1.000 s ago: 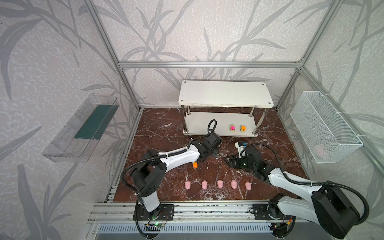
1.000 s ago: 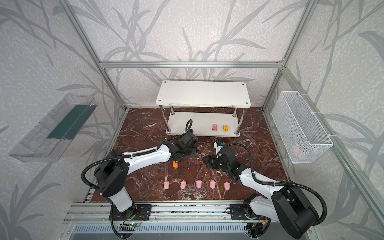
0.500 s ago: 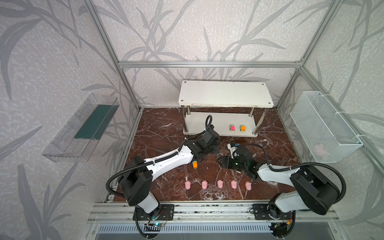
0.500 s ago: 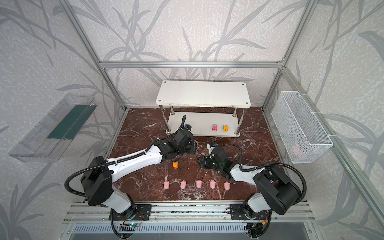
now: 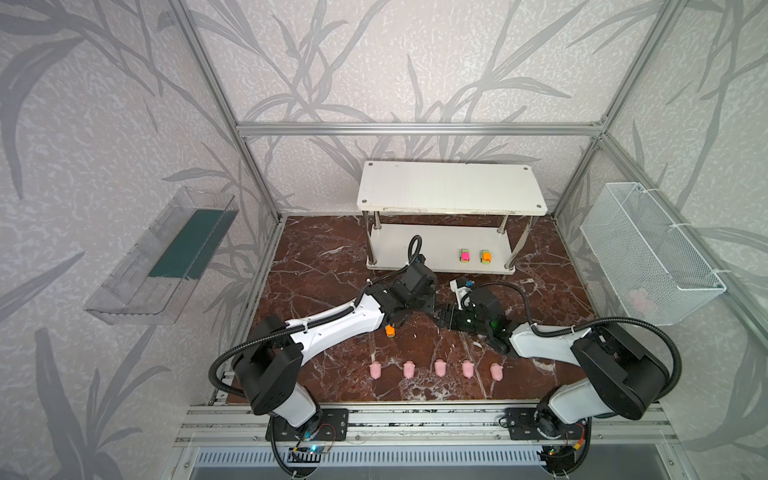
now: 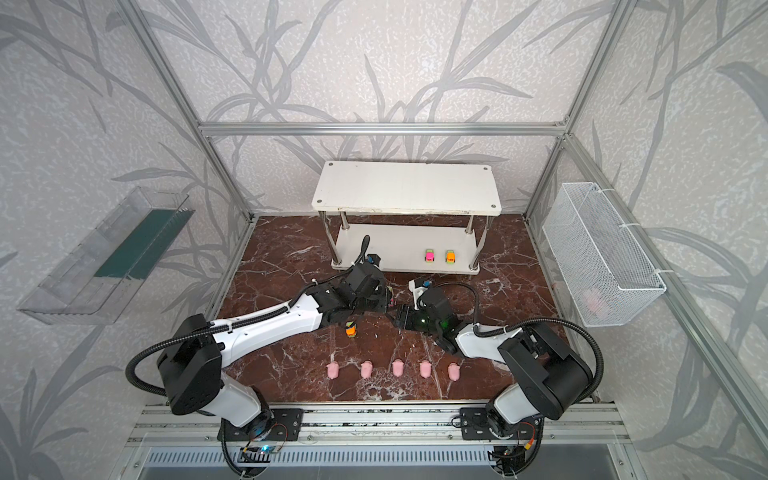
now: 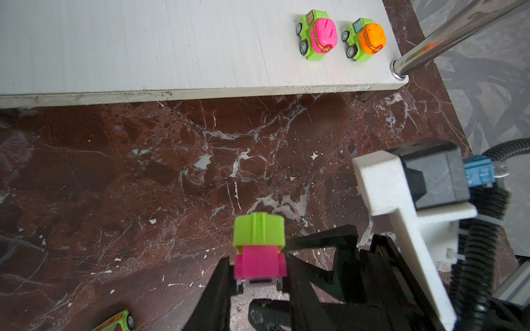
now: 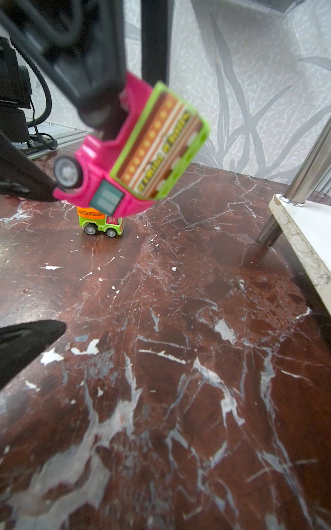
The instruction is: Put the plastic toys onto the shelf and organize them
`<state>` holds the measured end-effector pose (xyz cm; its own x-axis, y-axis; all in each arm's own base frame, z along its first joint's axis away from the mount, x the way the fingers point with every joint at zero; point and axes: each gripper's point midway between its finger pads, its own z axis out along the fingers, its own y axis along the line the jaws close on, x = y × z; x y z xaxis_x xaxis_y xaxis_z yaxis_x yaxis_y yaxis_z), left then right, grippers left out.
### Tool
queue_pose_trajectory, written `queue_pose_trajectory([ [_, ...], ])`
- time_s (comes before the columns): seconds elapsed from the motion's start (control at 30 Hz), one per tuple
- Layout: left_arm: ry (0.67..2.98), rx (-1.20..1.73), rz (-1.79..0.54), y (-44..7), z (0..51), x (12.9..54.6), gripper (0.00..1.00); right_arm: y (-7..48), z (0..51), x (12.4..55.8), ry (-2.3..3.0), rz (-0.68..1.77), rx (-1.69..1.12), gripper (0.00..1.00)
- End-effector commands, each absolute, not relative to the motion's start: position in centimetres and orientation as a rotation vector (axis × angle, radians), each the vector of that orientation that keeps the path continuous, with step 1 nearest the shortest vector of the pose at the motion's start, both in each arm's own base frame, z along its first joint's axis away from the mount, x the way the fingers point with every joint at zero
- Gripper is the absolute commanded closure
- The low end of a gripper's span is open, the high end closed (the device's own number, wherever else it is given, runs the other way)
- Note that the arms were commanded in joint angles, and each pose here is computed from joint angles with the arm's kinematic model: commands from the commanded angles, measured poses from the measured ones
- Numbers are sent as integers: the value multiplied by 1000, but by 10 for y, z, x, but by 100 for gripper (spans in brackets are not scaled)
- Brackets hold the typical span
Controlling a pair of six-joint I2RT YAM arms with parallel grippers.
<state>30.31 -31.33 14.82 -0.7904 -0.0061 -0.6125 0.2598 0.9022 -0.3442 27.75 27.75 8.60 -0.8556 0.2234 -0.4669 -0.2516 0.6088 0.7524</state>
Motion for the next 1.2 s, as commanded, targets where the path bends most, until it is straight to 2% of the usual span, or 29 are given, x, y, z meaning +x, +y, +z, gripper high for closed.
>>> queue_pose_trajectory([
  [0.0, 2412, 174, -569, -314, 156, 302, 72, 288, 100, 281, 2275, 1237, -51, 34],
  [0.9, 2440, 168, -630, -311, 145, 288, 72, 260, 87, 308, 2294, 1057, 8, 34],
  [1.17, 2458, 180, -620, -310, 126, 286, 72, 258, 73, 316, 2309, 1043, 20, 34],
])
